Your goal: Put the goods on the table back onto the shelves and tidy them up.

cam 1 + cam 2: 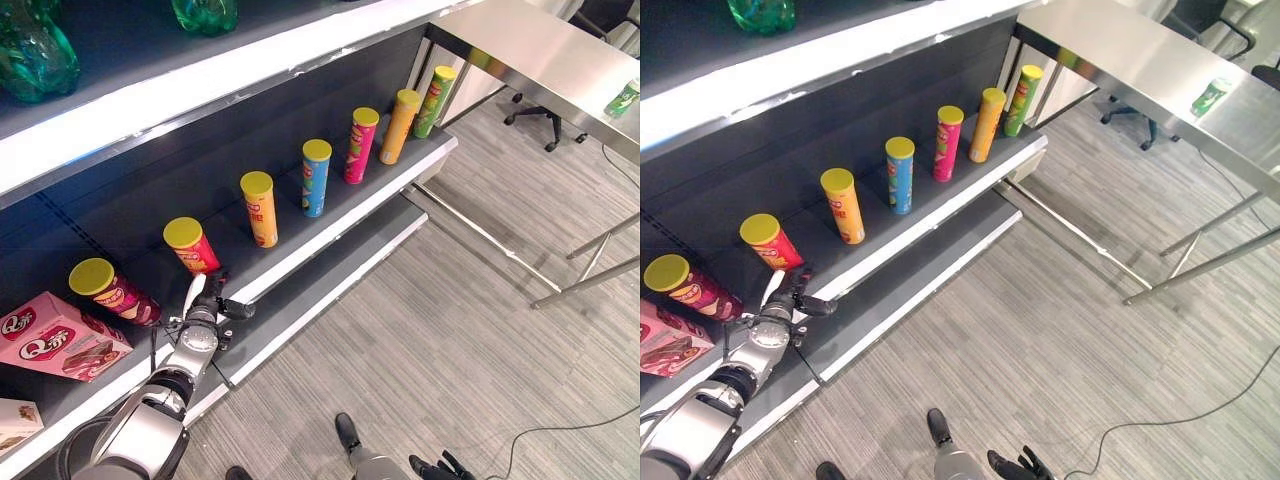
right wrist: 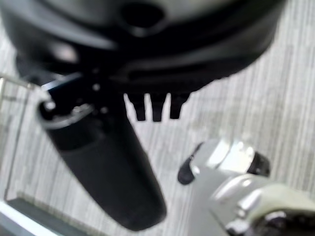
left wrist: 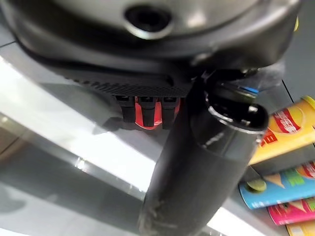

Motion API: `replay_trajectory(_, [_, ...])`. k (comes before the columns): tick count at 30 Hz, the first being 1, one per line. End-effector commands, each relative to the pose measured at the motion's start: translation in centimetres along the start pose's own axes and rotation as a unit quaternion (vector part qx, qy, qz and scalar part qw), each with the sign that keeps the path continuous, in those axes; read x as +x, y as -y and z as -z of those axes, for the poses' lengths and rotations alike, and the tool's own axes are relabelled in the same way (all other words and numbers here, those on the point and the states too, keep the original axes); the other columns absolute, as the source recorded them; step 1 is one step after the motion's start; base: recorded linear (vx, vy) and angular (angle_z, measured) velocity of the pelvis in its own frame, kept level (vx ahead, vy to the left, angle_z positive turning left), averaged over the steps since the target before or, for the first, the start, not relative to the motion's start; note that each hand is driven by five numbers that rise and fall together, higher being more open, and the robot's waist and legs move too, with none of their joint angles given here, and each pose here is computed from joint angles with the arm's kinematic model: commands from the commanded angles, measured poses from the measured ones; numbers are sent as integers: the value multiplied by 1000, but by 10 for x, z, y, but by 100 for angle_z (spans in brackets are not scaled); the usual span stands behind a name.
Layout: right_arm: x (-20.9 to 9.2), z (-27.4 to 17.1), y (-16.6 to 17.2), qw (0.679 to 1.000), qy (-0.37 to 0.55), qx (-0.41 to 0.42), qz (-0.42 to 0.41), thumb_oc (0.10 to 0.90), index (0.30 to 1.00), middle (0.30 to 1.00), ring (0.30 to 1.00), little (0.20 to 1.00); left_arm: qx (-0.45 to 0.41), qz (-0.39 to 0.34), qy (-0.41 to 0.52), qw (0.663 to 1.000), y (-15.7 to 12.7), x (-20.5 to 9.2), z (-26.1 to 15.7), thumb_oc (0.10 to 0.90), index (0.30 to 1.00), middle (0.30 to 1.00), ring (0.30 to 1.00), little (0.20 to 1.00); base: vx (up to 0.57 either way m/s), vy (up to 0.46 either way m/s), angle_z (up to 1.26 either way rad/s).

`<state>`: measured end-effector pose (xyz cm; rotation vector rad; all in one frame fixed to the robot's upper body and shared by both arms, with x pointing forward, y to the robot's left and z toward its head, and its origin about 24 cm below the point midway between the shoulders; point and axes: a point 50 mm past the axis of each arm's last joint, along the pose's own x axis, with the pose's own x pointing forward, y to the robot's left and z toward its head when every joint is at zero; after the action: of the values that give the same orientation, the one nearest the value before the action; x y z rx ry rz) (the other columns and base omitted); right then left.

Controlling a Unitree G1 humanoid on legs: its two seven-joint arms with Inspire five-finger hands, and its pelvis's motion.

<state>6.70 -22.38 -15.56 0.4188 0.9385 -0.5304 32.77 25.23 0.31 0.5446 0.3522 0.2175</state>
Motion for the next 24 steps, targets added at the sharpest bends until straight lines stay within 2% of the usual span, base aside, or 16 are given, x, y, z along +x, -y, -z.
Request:
replay_trajectory(1, [0,-17,8,999,43,-3,2,800,900,900,900,900,-35,-98,106,989,-48,16,-62,800,900,900,900,900,13,-1,-4])
replay_trajectory(6, [0,-16,6,999,42,-2,2,800,900,900,900,900,-58,-83,120,988,-33,13,-64,800,900,900,900,900,0,0,0])
replay_trajectory(9, [1,-14,4,999,40,3,5,800,900,900,900,900,-99,-51,138,984,-3,2,-62,800,900,900,900,900,16,-2,3])
replay_trajectory(10, [1,-14,4,999,40,3,6,800,900,900,900,900,-99,-51,138,984,-3,2,-62,800,900,900,900,900,27,-9,4])
replay_trajectory(12, [2,-14,1,999,40,16,9,800,900,900,900,900,-143,12,149,978,35,-19,-52,800,900,900,900,900,19,-5,6])
replay_trajectory(15, [2,-12,2,999,35,18,15,800,900,900,900,900,-151,39,145,977,48,-27,-44,800,900,900,900,900,13,-2,10])
replay_trajectory(17, [4,-10,1,999,25,27,25,800,900,900,900,900,-177,96,133,970,72,-46,-29,800,900,900,900,900,12,-7,4])
replay_trajectory(21, [6,-12,0,999,23,40,29,800,900,900,900,900,-187,146,128,963,84,-66,-14,800,900,900,900,900,8,-14,6])
replay_trajectory(24, [8,-11,2,997,19,65,43,800,900,900,900,900,-200,162,124,958,83,-80,0,800,900,900,900,900,-22,-18,14])
